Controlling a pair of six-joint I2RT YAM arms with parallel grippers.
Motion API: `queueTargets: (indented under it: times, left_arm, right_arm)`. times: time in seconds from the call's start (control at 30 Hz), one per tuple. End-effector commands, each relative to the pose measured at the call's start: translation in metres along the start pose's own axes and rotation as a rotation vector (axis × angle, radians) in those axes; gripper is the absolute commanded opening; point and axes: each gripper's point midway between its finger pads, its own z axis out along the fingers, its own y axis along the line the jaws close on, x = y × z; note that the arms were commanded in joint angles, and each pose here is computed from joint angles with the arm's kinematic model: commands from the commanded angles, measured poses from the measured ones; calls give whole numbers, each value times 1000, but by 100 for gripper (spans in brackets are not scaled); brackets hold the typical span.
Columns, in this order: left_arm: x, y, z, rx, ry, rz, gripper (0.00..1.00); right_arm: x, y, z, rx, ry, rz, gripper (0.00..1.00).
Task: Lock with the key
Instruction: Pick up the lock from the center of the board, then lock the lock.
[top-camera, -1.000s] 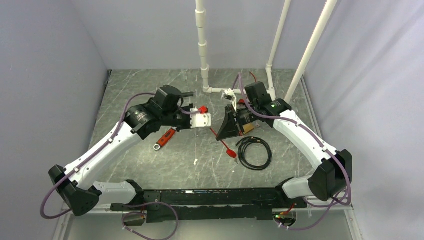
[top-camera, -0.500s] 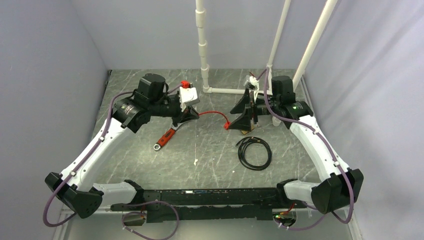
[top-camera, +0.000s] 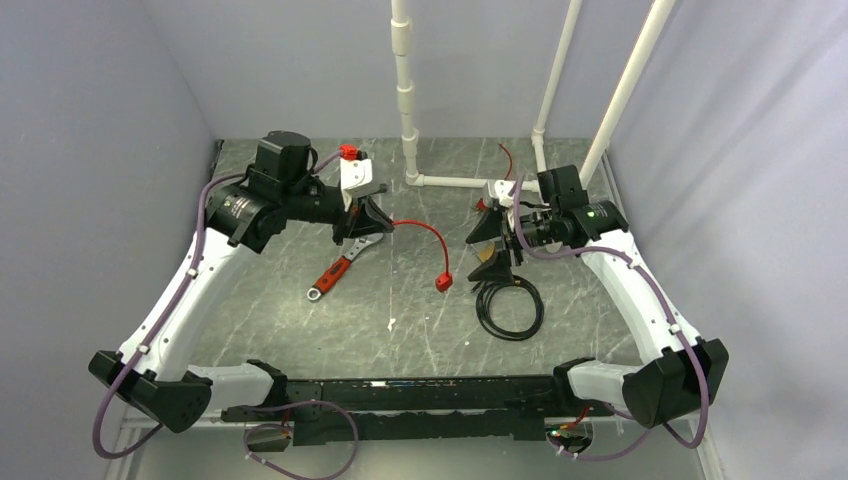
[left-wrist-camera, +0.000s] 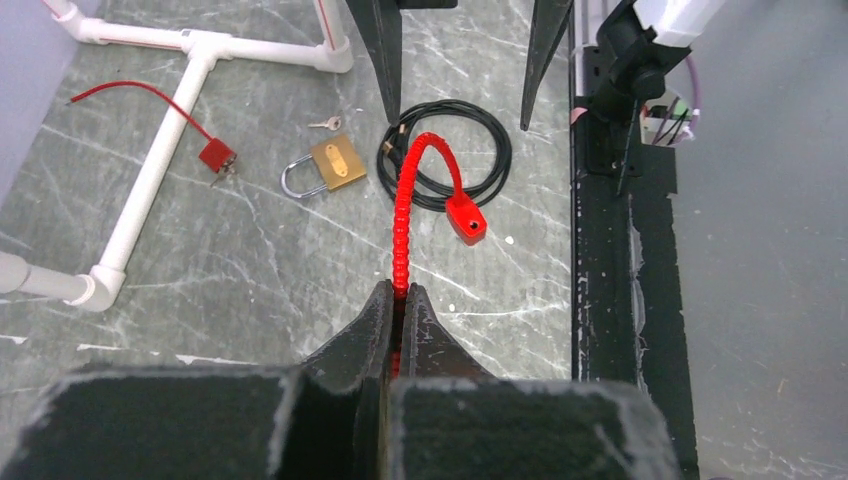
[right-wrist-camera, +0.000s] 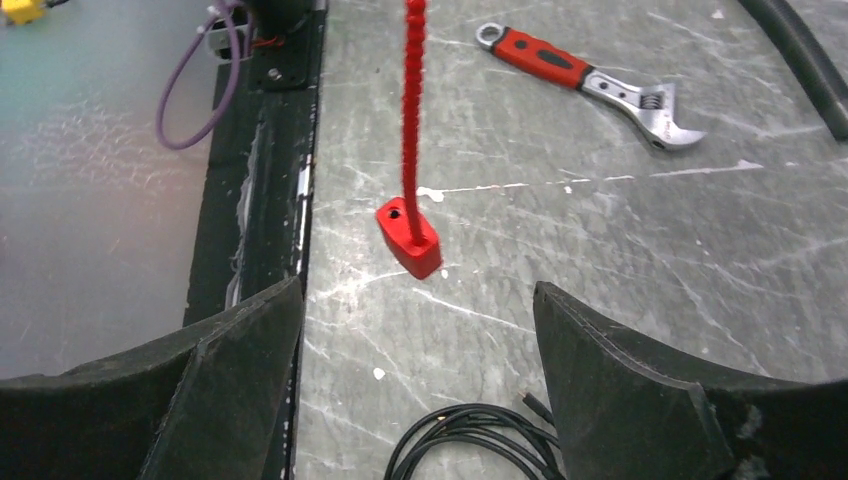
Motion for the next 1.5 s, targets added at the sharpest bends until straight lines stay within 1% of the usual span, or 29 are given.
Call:
queueTargets:
  times: [0.0, 0.27, 0.63, 0.73, 0.8, 0.93, 1.1, 1.27, 1.33, 1.43, 1.47]
  left_arm:
    - [-31, -16, -10, 82, -103, 79, 0]
    - [-47, -18, -14, 90, -155, 124, 0]
    - [-63, -16, -16, 93, -192, 110, 0]
    - [-65, -14, -16, 88, -198, 100, 0]
    - [-67, -11, -16, 79, -203, 86, 0]
    - [-69, -5, -16, 66, -212, 66, 0]
    - [-70, 2, -18, 49, -225, 38, 0]
    - [-70, 8, -21, 33, -242, -6, 0]
    - [-70, 12, -21, 24, -251, -37, 0]
    - [-70, 19, -19, -14, -273, -127, 0]
    - [-72, 23, -18, -30, -290, -165, 0]
  right_arm:
    - [-5, 22, 1, -120, -61, -92, 87]
    - [3, 10, 12, -128, -90, -99, 85]
    - [11, 10, 26, -180, -98, -84, 83]
    - [6, 14, 30, -200, -112, -89, 80]
    - [4, 18, 33, -212, -112, -95, 76]
    - [6, 19, 36, -216, -116, -87, 72]
    - [4, 19, 39, -227, -126, -83, 59]
    - [3, 18, 41, -234, -132, -63, 39]
    - [0, 17, 41, -232, -139, -49, 28]
    - [-12, 11, 41, -209, -160, -4, 6]
    - [-17, 8, 41, -186, -169, 19, 1]
